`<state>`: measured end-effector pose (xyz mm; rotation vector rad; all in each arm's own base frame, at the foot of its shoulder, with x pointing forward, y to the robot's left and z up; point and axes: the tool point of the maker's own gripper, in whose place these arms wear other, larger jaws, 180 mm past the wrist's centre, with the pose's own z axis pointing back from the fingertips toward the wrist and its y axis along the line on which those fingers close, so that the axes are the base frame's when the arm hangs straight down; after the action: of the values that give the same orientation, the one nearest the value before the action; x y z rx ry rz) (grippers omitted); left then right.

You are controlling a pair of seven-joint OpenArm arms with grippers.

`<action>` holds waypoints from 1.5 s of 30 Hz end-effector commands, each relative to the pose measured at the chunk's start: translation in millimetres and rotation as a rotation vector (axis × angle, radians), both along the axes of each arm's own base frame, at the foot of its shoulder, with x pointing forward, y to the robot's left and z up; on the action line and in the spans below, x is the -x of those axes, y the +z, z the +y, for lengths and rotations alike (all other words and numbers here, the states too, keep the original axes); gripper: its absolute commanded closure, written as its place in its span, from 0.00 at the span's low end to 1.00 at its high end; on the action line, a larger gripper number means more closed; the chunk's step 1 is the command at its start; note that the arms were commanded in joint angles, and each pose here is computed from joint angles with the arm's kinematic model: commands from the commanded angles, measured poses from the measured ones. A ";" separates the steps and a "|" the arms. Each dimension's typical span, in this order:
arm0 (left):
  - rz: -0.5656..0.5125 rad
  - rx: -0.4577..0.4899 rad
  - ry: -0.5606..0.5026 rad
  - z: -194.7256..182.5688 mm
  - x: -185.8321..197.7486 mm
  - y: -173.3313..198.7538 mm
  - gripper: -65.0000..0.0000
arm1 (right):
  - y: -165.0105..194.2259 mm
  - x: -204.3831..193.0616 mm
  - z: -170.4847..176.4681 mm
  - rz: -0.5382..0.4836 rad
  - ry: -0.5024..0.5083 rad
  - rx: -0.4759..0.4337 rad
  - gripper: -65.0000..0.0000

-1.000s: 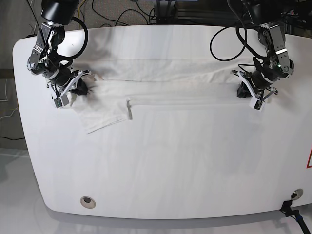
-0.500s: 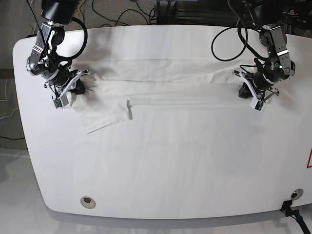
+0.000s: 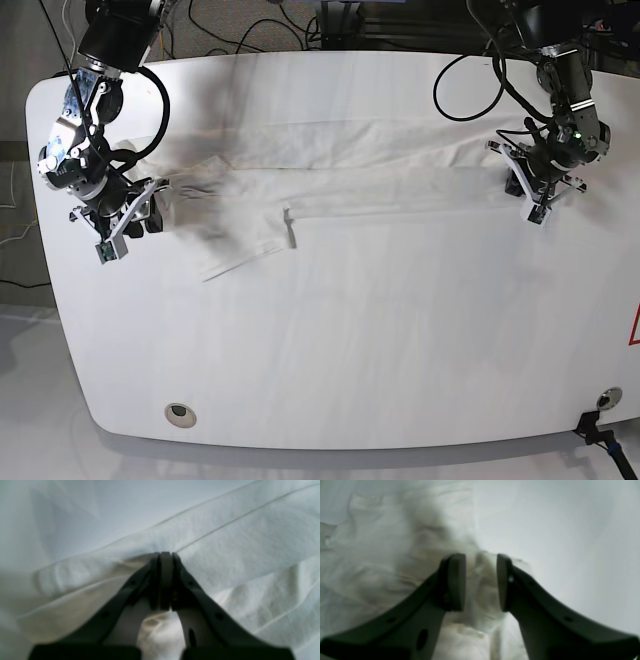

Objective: Fold the T-shirt properly
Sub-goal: 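Open both grippers and move them down along the folded shirt, then pinch the folded shirt with both grippers and pull it toward the robot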

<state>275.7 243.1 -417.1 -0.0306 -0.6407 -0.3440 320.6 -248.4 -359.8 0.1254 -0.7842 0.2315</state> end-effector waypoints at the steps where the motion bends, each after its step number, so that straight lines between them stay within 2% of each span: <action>1: -0.059 -0.036 -0.010 5.0 -14.2 23.2 1.00 | 23.0 -18.2 -4.7 -0.071 -0.001 0.008 0.65; 8: -0.138 -0.105 -0.026 6.3 -35.9 63.5 1.00 | 20.7 -38.8 -5.2 -0.067 -0.018 -0.042 0.59; 9: -0.144 -0.106 -0.026 6.3 -37.6 65.5 0.96 | 19.7 -40.5 -5.3 -0.064 -0.020 -0.048 0.59; 10: -0.159 -0.110 -0.026 6.4 -40.2 70.4 0.86 | 18.5 -43.2 -5.0 -0.060 -0.022 -0.057 0.59; 12: -0.180 -0.120 -0.031 5.1 -42.2 77.8 0.73 | 14.7 -48.6 -5.0 -0.049 -0.029 -0.079 0.59; 13: -0.191 -0.125 -0.031 5.3 -43.5 81.7 0.71 | 11.6 -50.0 -5.0 -0.040 -0.032 -0.089 0.59; 16: -0.223 -0.139 -0.039 3.7 -46.1 92.9 0.71 | 7.1 -58.1 -2.4 -0.025 -0.039 -0.123 0.59; 20: -0.246 -0.151 -0.045 2.2 -46.6 101.2 0.71 | -5.1 -73.1 20.3 0.017 -0.002 -0.179 0.59; 24: -0.251 -0.155 -0.048 1.9 -46.2 103.4 0.71 | -8.6 -80.2 34.7 0.013 0.003 -0.222 0.59; 31: -0.253 -0.161 -0.049 2.0 -42.7 104.6 0.71 | -26.3 -84.3 38.4 0.017 -0.029 -0.299 0.59; 35: -0.252 -0.161 -0.049 2.0 -42.3 104.1 0.71 | -30.9 -83.3 51.3 0.033 0.015 -0.283 0.59; 45: -0.251 -0.175 -0.052 6.1 -42.4 105.8 0.71 | -43.0 -73.5 65.2 0.070 0.051 -0.278 0.59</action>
<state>309.3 245.6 -328.2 0.1445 -0.8031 -0.4476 382.7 -178.7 -417.3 0.4181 -0.6920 0.1612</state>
